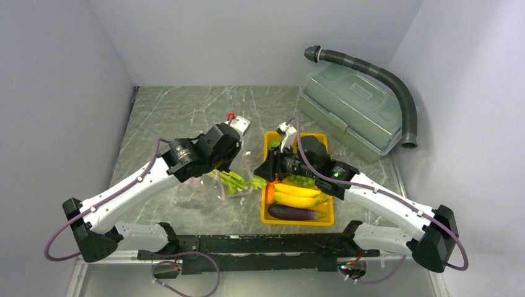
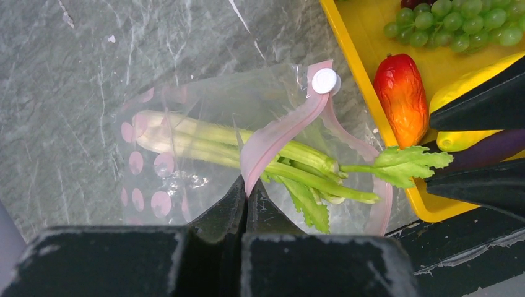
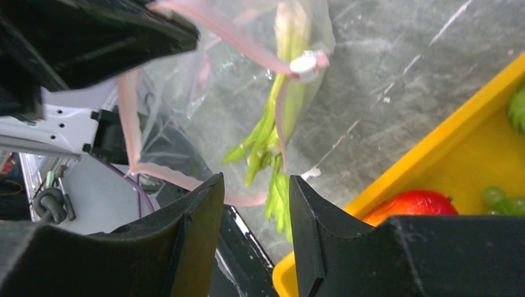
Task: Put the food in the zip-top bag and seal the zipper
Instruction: Pick up the fake vegetable from the bin.
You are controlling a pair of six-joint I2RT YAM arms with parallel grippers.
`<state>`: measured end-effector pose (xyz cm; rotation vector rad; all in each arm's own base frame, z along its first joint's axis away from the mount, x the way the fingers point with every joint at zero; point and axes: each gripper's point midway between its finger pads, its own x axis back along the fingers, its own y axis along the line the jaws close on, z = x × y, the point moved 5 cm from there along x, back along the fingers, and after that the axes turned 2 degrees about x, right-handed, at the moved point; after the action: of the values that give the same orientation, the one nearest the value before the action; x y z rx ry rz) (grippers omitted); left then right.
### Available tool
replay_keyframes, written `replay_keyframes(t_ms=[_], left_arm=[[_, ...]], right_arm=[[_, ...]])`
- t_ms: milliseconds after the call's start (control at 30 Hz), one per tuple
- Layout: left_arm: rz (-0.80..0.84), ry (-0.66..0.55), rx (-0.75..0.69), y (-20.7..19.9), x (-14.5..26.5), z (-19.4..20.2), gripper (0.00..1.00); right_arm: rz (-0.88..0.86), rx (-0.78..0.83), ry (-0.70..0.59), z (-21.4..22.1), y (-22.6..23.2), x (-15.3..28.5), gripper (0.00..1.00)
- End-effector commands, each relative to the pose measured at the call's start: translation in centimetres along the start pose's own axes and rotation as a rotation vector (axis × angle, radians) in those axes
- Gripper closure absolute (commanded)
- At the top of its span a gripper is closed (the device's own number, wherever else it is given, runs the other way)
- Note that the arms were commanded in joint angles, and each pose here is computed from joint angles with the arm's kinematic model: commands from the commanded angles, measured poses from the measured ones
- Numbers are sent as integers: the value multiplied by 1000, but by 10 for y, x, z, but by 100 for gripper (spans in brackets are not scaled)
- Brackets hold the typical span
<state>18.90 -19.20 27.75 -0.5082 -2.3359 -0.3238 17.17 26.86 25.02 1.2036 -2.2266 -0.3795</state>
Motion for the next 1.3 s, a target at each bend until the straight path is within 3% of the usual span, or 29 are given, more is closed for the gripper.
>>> replay_keyframes(t_ms=[0,233,400,633,800,1000,1267], left_arm=[[18,-64,26,1,4,-13,100],[-6,-80,26,7,-3,-16,100],[-20,-102,48,16,-2,-15,100],[-17,-164,64,22,2,-12,100],[-20,-192,72,25,3,-7,100],[-32,-219,85,29,3,-3,100],[-41,-253,103,33,4,2,100]], right_arm=[[6,-24,-16,6,-2,4,54],[419,21,8,13,-52,32,48],[642,7,-23,17,-76,63,34],[870,0,-23,13,-100,86,31],[894,9,3,-4,-113,67,28],[788,-13,3,-32,-128,21,27],[691,-66,64,-38,-160,-34,23]])
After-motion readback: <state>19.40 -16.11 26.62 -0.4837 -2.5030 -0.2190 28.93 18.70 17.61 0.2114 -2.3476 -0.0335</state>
